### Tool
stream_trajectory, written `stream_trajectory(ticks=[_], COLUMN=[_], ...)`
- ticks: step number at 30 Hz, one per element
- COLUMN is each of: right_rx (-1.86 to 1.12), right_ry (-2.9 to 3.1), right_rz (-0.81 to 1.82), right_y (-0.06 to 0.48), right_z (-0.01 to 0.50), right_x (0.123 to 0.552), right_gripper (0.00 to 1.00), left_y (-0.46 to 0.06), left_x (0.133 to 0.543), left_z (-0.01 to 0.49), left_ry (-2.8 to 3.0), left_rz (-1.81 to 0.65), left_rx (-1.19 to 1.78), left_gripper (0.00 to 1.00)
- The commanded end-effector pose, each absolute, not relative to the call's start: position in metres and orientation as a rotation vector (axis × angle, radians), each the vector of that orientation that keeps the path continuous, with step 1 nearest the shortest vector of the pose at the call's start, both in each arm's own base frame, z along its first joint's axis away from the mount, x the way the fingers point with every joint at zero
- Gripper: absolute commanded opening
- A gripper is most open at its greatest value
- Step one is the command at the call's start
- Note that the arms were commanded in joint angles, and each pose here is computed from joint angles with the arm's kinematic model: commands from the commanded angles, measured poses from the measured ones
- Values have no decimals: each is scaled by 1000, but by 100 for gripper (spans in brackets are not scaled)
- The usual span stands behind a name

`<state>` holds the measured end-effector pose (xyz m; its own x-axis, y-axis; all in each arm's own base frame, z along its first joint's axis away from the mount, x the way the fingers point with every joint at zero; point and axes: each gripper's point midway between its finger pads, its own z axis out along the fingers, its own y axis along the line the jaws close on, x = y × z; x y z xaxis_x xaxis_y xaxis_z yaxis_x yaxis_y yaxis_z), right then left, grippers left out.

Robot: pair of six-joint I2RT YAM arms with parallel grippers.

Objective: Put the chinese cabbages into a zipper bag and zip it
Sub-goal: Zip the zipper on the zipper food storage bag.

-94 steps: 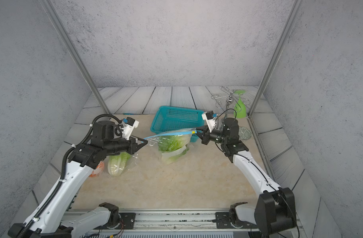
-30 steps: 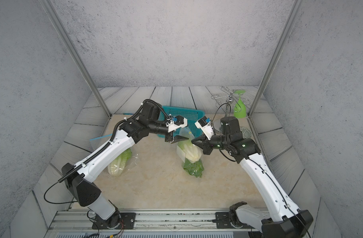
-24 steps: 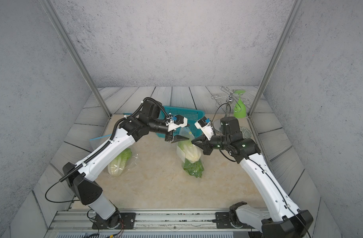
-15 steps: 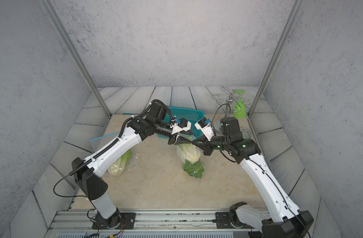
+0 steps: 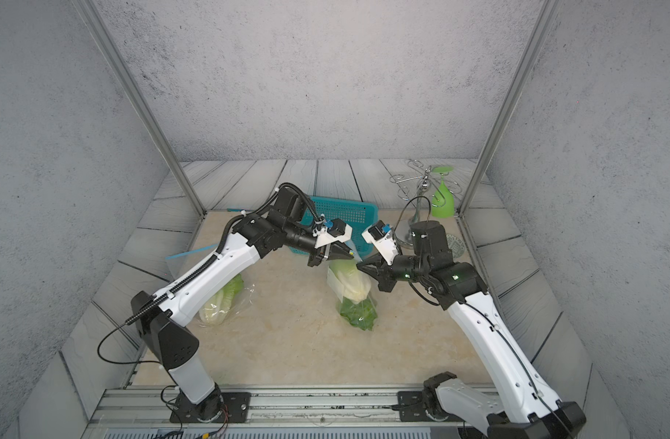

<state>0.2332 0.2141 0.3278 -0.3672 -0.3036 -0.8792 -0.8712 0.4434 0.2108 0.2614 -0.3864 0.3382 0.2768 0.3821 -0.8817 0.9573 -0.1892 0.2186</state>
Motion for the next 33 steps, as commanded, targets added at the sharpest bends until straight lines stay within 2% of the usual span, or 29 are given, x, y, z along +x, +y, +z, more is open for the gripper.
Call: stream_trajectory(ticks=[1, 4, 9, 14, 22, 23, 25, 29, 33], right_rx=[-1015, -996, -970, -1028, -1073, -1054, -1023, -1023, -1048], right_ry=[1832, 1852, 1826, 1824, 1747, 1725, 1678, 1618, 1612], right_rz=[960, 930, 917, 893, 898, 925, 985, 1047, 1033], right_y=[218, 216, 222, 234, 254, 258, 265, 273, 270], right_z=[342, 338, 347, 337, 335, 338, 344, 351, 348], right_x=[217, 222, 233, 241, 252, 255, 258, 253, 246], right_gripper=[0, 4, 28, 45, 54, 53, 43, 14, 0], left_y=[-370, -364, -355, -350, -339, -339, -340, -337, -327], left_x=[257, 248, 236, 225, 224, 223, 217, 216, 220], left_z=[369, 372, 365, 363, 360, 362, 366, 362, 367], left_ry=[1155, 1178, 1257, 1310, 1426, 1426, 1417, 1462, 1504], left_rz=[-771, -754, -704, -704, -631, -648, -694, -721, -748], left_rx=[1737, 1752, 1805, 1835, 1846, 1840, 1832, 1803, 1732], left_gripper=[0, 0, 0, 0, 0, 0, 0, 0, 2])
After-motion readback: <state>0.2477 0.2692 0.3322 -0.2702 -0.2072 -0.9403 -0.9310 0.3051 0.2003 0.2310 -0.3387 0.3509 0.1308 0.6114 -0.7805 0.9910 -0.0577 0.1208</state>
